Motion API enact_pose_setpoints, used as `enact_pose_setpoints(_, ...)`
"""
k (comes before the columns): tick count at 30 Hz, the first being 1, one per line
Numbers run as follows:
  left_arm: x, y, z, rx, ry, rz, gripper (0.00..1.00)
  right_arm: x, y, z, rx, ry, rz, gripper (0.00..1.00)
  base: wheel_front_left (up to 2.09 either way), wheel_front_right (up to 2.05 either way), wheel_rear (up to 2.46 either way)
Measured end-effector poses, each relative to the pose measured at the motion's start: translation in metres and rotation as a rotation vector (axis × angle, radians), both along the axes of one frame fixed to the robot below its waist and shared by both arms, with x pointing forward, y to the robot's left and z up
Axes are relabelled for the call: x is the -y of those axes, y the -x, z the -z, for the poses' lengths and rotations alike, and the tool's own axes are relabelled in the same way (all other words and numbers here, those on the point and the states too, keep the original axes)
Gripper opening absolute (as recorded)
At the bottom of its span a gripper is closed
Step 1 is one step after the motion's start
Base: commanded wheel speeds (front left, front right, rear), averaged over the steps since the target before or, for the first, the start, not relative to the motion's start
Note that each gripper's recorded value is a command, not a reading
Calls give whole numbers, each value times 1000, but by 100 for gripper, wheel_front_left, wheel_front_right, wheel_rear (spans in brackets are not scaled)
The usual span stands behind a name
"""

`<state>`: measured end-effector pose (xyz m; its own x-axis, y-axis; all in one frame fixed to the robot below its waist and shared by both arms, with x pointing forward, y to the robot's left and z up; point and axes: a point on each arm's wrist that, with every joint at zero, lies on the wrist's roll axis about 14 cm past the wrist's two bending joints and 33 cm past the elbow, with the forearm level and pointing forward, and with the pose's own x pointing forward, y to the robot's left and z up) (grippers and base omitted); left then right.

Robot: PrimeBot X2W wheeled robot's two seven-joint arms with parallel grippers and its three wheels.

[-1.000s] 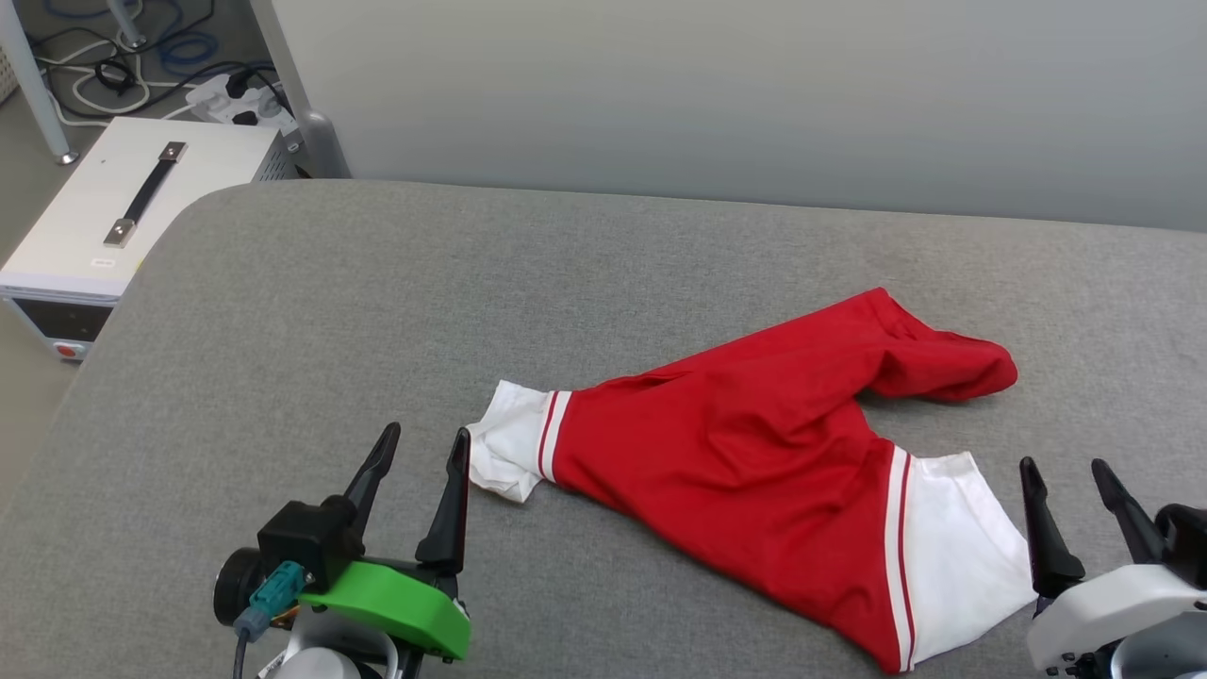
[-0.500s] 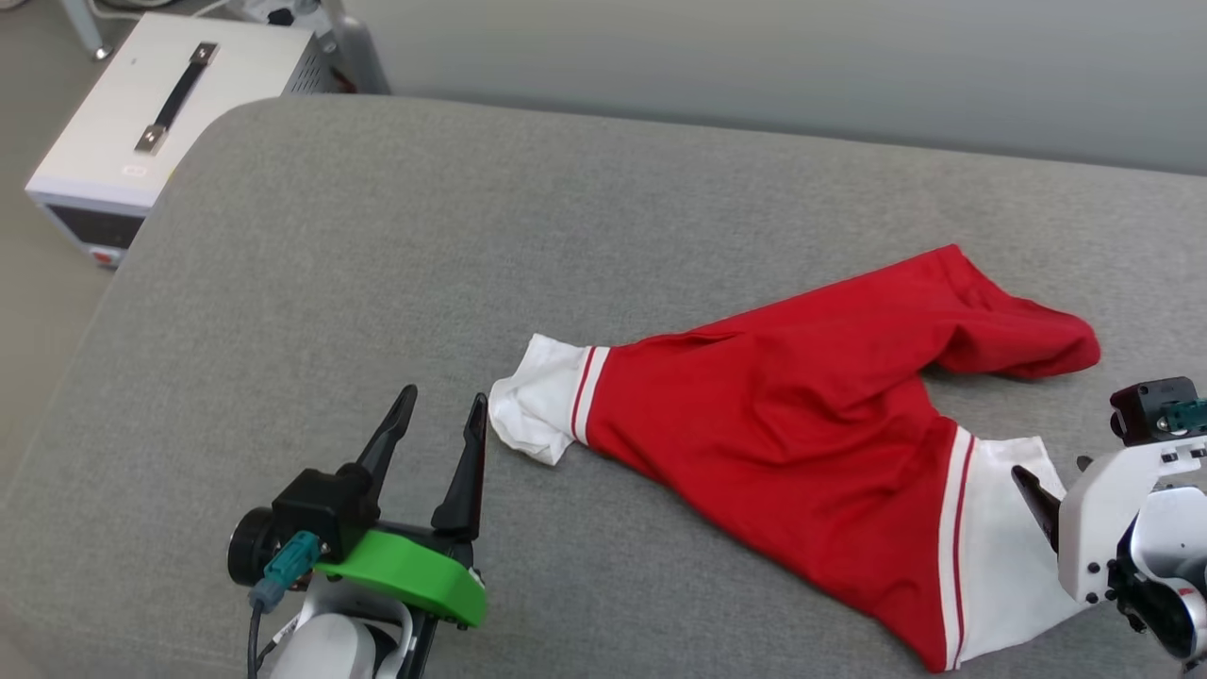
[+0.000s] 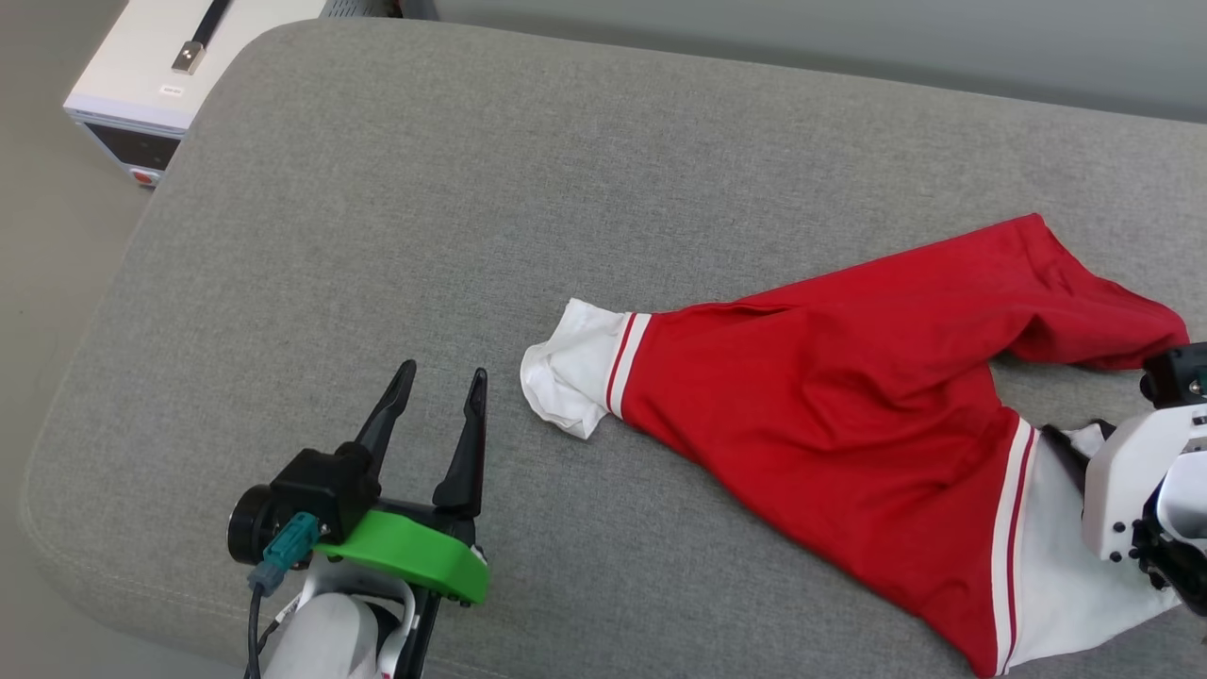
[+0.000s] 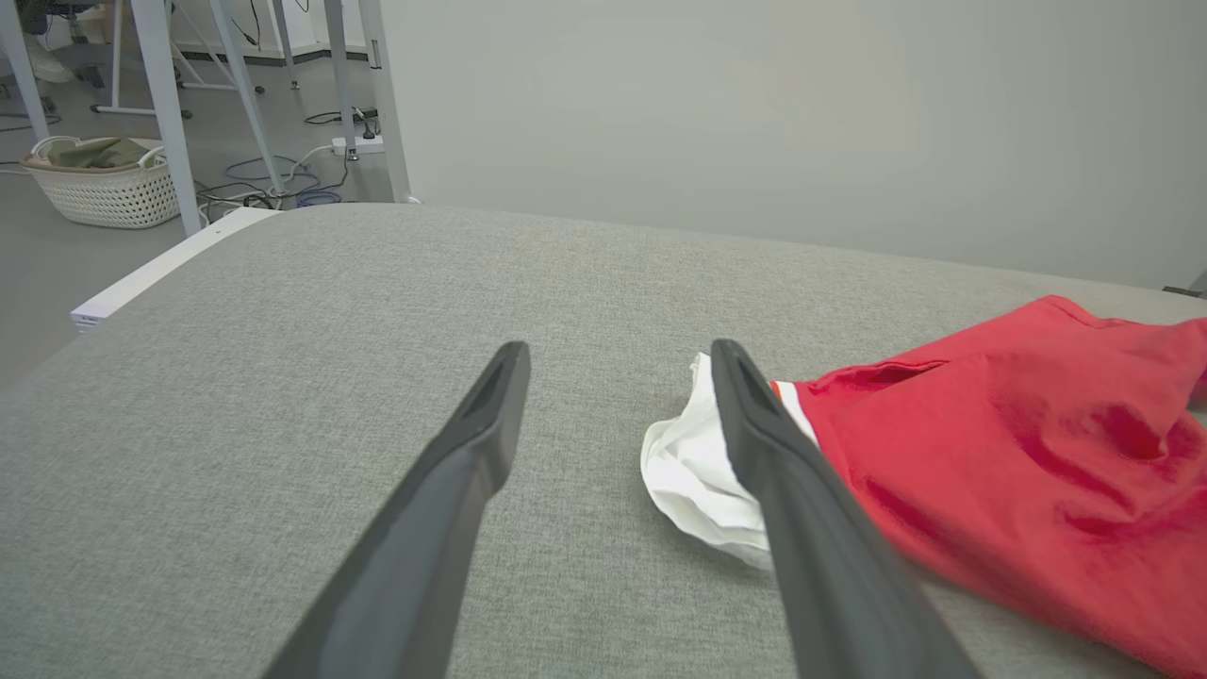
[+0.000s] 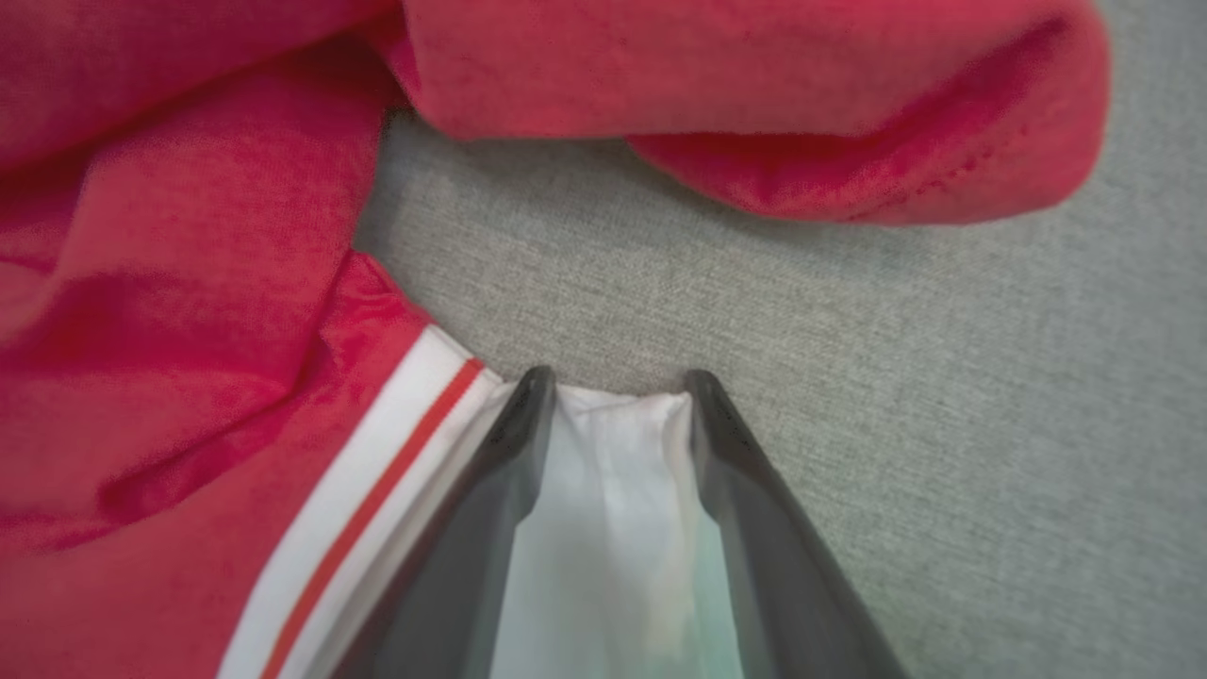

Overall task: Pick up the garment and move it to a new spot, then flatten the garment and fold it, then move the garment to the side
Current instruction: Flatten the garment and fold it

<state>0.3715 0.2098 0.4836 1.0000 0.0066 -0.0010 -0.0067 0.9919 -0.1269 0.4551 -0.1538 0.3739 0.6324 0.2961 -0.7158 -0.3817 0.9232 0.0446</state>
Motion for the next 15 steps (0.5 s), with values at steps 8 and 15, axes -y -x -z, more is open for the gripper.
enact_pose_setpoints(8, 3, -5, 5, -11, 3, 2, 100, 23, -32, -20, 110, 5, 50, 0, 0, 0, 0)
enact_pose_setpoints(15, 5, -12, 8, -17, -7, 11, 100, 59, -76, -54, 204, 38, 138, 0, 0, 0, 0)
